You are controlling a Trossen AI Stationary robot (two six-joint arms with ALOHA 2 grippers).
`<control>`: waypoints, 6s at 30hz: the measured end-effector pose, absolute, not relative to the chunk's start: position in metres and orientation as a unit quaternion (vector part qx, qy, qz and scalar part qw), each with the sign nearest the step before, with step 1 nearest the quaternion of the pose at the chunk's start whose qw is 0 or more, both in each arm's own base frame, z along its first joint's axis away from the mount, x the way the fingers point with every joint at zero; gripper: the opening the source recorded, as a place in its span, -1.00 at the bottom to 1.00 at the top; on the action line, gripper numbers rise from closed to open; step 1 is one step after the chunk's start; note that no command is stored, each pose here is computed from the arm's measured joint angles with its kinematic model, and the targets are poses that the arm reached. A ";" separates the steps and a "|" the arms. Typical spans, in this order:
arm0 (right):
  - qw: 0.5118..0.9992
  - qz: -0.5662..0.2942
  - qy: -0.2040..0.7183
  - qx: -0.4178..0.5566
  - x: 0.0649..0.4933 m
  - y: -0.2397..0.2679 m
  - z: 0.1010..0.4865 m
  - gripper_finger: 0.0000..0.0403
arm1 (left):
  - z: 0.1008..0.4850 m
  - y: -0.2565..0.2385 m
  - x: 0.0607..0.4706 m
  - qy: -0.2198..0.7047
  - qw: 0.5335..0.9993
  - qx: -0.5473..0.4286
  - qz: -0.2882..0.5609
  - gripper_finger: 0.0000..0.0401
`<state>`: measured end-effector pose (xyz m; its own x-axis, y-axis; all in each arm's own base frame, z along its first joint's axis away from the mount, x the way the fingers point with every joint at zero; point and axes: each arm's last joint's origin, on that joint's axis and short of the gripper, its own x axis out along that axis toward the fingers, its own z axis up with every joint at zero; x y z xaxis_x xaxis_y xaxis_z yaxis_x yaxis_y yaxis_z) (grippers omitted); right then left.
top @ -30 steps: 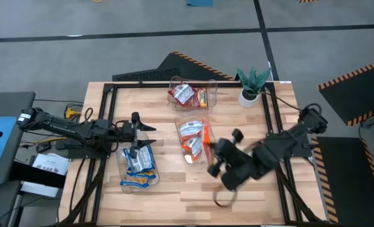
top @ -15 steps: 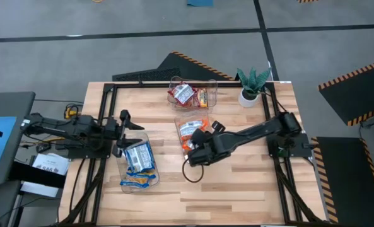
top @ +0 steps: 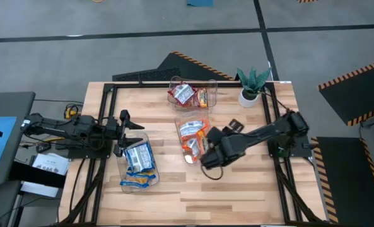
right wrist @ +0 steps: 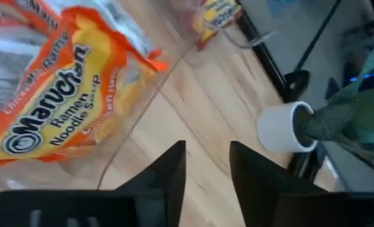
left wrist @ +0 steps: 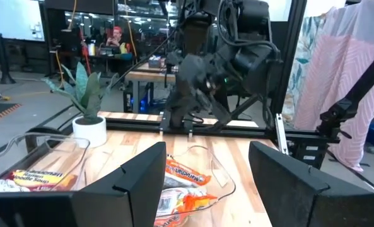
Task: Sort Maruchan noodles
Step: Return to Home Position
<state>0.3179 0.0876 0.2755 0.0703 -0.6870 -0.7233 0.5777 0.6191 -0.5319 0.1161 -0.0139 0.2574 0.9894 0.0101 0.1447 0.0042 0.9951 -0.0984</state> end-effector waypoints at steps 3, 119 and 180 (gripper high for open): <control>0.748 -0.435 0.500 -0.035 0.297 0.091 0.280 -0.19 | 0.256 -0.014 0.116 -0.068 0.997 -0.049 0.002 0.08; 0.983 -0.120 0.025 0.139 0.105 0.006 0.160 -0.81 | 0.168 -0.009 0.100 -0.007 0.998 0.066 0.016 -1.00; 0.983 -0.120 0.025 0.139 0.105 0.006 0.159 -0.81 | 0.168 -0.009 0.100 -0.007 0.998 0.063 0.015 -1.00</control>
<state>0.1049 0.0060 0.1594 0.9698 -0.2294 -0.0835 0.2435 0.9324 0.2671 0.0997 -0.0093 0.1675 0.9994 0.0300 0.0150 -0.0316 0.9917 0.1246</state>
